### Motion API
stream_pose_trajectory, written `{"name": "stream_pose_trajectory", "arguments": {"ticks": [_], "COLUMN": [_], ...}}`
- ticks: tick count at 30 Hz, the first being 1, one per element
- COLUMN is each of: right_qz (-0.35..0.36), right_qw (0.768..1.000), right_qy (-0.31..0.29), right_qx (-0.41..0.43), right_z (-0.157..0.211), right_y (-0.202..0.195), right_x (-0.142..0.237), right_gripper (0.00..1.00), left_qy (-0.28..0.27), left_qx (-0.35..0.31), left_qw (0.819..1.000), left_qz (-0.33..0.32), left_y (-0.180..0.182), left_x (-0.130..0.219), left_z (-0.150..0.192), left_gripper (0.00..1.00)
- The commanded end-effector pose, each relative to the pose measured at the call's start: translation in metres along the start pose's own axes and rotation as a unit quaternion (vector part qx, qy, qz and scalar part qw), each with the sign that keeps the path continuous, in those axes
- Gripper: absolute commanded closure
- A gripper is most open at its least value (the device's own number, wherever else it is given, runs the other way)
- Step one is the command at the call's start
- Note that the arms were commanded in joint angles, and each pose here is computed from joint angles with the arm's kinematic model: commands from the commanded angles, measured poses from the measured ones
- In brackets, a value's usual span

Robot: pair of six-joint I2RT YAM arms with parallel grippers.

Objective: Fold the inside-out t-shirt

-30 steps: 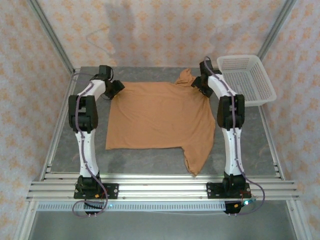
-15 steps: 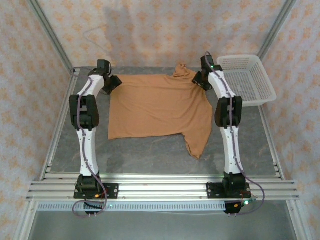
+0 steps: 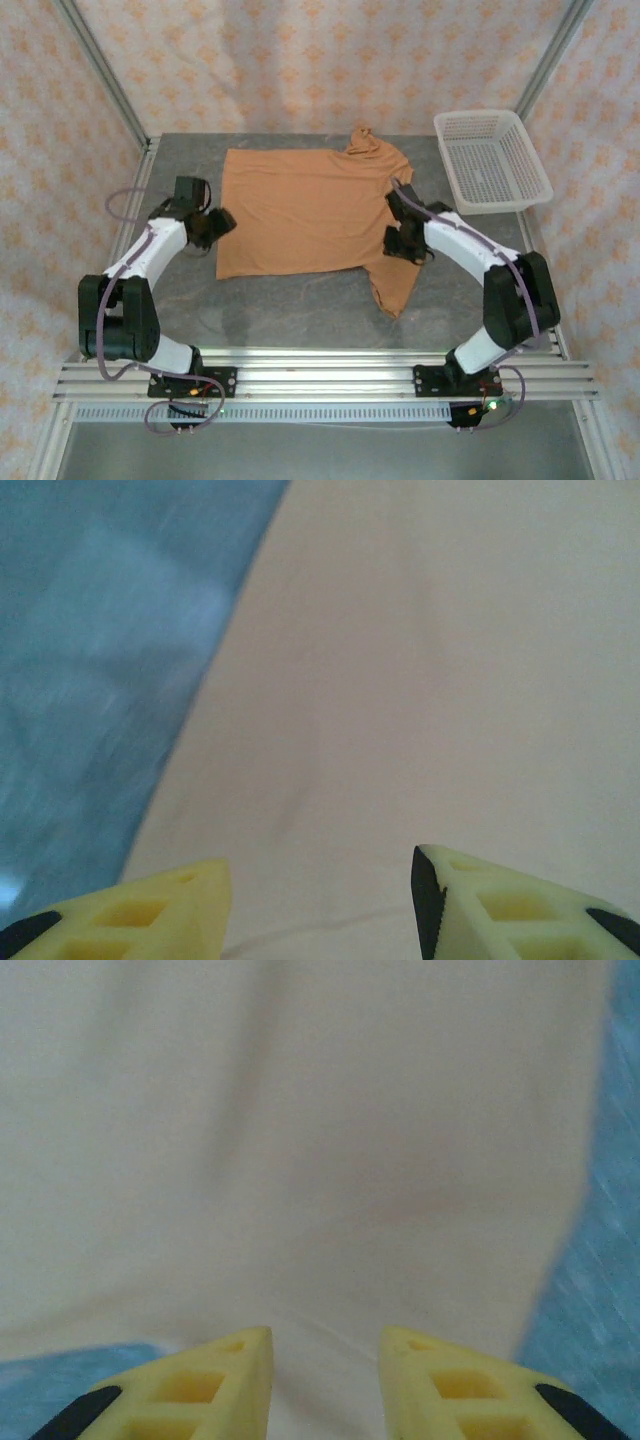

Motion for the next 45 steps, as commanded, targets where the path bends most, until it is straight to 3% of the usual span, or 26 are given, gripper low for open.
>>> {"name": "stream_pose_trajectory", "arguments": {"ticks": [1,6,11,19,24,27,29,31,33,37,45], "right_qz": [-0.009,-0.007,-0.03,-0.099,-0.107,-0.116,-0.112,-0.107,-0.101,-0.057,-0.018], "right_qw": [0.999,0.999,0.996,0.986,0.984,0.98,0.98,0.982,0.984,0.993,0.995], "right_qy": [-0.031,0.006,0.029,0.051,0.056,0.062,0.06,0.055,0.052,0.02,-0.058], "right_qx": [-0.029,-0.05,-0.075,-0.12,-0.133,-0.15,-0.153,-0.149,-0.136,-0.101,-0.079], "right_z": [0.016,0.053,0.08,0.116,0.122,0.123,0.123,0.121,0.118,0.111,0.104], "right_y": [-0.015,-0.035,-0.043,-0.038,-0.032,-0.029,-0.03,-0.03,-0.029,-0.038,-0.056], "right_x": [0.013,0.009,0.006,-0.004,-0.016,-0.026,-0.029,-0.027,-0.02,0.011,0.066], "right_gripper": [0.66,0.66,0.59,0.59,0.55,0.57,0.68,0.88,1.0,1.0,1.0], "left_qy": [0.001,0.02,0.035,0.043,0.046,0.052,0.053,0.052,0.051,0.042,0.009], "left_qx": [0.027,0.043,0.053,0.063,0.068,0.073,0.073,0.078,0.085,0.099,0.093], "left_qw": [1.0,0.999,0.998,0.997,0.996,0.996,0.995,0.995,0.994,0.993,0.995], "left_qz": [-0.003,-0.005,-0.006,-0.007,-0.019,-0.026,-0.032,-0.038,-0.041,-0.041,-0.045], "left_y": [0.023,0.048,0.06,0.06,0.063,0.065,0.068,0.07,0.072,0.074,0.071], "left_x": [0.012,0.014,0.003,-0.014,-0.028,-0.037,-0.042,-0.044,-0.045,-0.038,-0.01], "left_z": [0.017,0.046,0.062,0.057,0.055,0.055,0.054,0.051,0.047,0.033,0.022], "left_gripper": [0.49,0.49,0.48,0.48,0.48,0.49,0.5,0.58,0.72,0.99,1.0]}}
Point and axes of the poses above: each hand's point on the last joint's axis, 136 mm out from that joint toward the fingers, its own x axis back along the fingers, its own y axis along the line the jaws close on, z = x × y, the point moved 8 cm from there along x, back along the fingers, and after that the axes turned 1 degree about x, right-handed, at the moved point
